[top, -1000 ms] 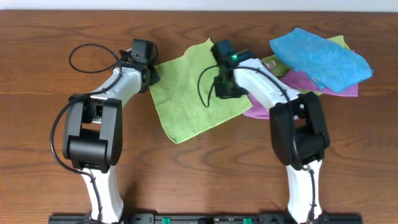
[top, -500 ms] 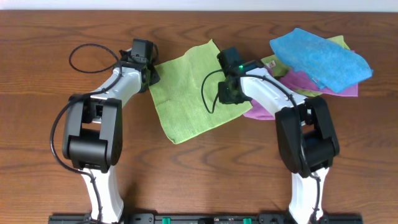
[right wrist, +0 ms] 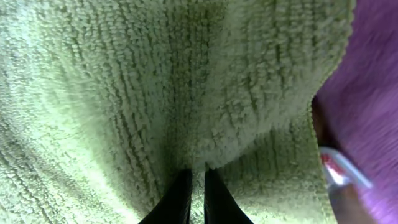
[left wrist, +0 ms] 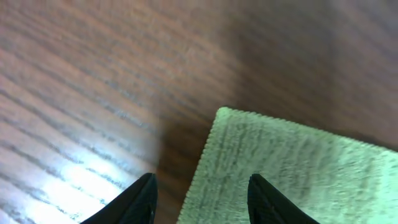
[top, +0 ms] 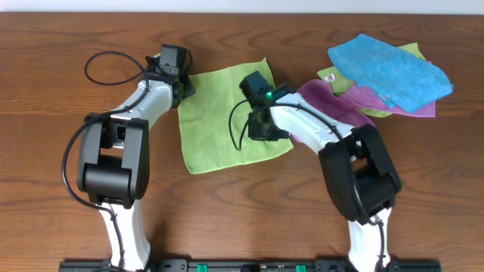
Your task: Fold the cloth
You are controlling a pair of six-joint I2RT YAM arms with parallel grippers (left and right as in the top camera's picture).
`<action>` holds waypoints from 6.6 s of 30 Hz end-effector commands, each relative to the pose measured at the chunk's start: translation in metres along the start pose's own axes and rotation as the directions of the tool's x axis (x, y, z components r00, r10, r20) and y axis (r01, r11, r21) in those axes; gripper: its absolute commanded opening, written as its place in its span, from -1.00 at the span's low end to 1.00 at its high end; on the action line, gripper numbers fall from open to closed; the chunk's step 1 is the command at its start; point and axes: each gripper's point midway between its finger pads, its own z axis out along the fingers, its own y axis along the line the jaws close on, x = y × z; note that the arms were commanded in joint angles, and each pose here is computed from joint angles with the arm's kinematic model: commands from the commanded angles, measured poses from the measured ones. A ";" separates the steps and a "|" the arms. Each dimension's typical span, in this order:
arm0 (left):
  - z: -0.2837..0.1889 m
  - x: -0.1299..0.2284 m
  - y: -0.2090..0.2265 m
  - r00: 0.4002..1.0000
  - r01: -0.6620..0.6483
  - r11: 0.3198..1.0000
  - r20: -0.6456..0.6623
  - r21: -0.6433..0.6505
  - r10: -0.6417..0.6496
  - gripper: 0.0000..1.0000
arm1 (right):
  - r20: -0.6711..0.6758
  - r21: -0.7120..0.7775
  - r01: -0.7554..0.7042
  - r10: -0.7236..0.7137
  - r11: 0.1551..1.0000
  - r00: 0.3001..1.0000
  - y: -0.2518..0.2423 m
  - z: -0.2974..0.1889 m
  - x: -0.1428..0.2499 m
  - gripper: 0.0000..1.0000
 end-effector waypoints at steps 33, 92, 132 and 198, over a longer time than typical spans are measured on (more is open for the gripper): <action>-0.077 0.005 0.015 0.978 -0.145 0.988 -0.159 -0.045 0.136 0.17 | -0.013 0.067 -0.010 0.011 0.998 1.000 -0.027 -0.026 0.021 0.50; -0.128 0.172 0.104 0.851 -0.343 0.934 -0.388 0.097 0.353 -0.03 | 0.251 -0.470 0.366 -0.276 0.803 0.928 -0.043 -0.088 0.078 0.79; -0.095 0.178 0.093 0.920 -0.070 0.997 -0.383 0.041 0.081 -0.31 | 0.230 -0.356 0.292 -0.220 0.888 0.948 -0.057 -0.046 0.055 0.50; -0.090 0.183 0.088 0.913 -0.004 0.999 -0.407 0.040 0.020 -0.88 | 0.160 -0.361 0.079 -0.022 0.929 0.987 -0.043 -0.018 0.070 -0.97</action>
